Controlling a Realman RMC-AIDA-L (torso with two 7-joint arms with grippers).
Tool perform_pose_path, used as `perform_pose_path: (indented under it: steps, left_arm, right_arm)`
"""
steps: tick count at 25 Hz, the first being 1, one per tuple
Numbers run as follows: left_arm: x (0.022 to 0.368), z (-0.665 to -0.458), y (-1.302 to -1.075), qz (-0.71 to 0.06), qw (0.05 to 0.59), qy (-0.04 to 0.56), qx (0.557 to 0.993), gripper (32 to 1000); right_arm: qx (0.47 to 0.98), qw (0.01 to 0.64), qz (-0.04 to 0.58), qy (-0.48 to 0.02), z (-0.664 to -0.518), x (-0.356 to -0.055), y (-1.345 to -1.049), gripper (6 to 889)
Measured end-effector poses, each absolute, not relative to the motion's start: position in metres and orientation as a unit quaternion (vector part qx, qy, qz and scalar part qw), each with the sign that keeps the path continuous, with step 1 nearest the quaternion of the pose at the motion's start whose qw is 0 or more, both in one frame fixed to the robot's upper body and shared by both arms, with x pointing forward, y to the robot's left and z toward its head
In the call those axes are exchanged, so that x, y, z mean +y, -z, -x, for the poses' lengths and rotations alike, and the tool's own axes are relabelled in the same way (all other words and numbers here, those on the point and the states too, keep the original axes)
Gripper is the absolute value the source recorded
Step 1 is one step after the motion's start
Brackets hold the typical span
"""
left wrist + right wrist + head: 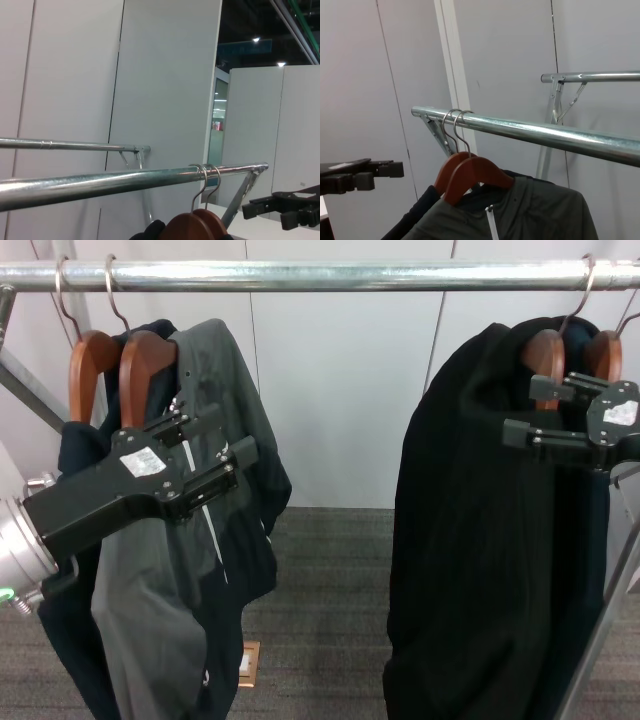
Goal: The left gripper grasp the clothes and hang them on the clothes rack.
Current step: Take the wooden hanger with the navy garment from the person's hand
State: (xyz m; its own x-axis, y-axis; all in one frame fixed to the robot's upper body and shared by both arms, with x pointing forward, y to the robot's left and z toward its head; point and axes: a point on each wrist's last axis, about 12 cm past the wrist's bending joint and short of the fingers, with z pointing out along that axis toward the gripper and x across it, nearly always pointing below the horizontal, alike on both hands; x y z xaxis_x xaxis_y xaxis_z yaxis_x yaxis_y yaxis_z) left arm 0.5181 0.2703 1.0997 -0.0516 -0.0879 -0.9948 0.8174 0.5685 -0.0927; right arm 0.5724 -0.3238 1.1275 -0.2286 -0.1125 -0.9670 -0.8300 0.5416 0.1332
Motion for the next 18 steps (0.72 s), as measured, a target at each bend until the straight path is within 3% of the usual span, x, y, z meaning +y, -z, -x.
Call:
perform_pose_path:
  steps: [18]
  left_arm:
    - [0.2685, -0.5218, -1.1031, -0.296, 0.626, 0.362, 0.624, 631]
  right_arm:
    - [0.704, 0.524, 0.33, -0.347, -0.5725, -0.3207, -1.1261, 848]
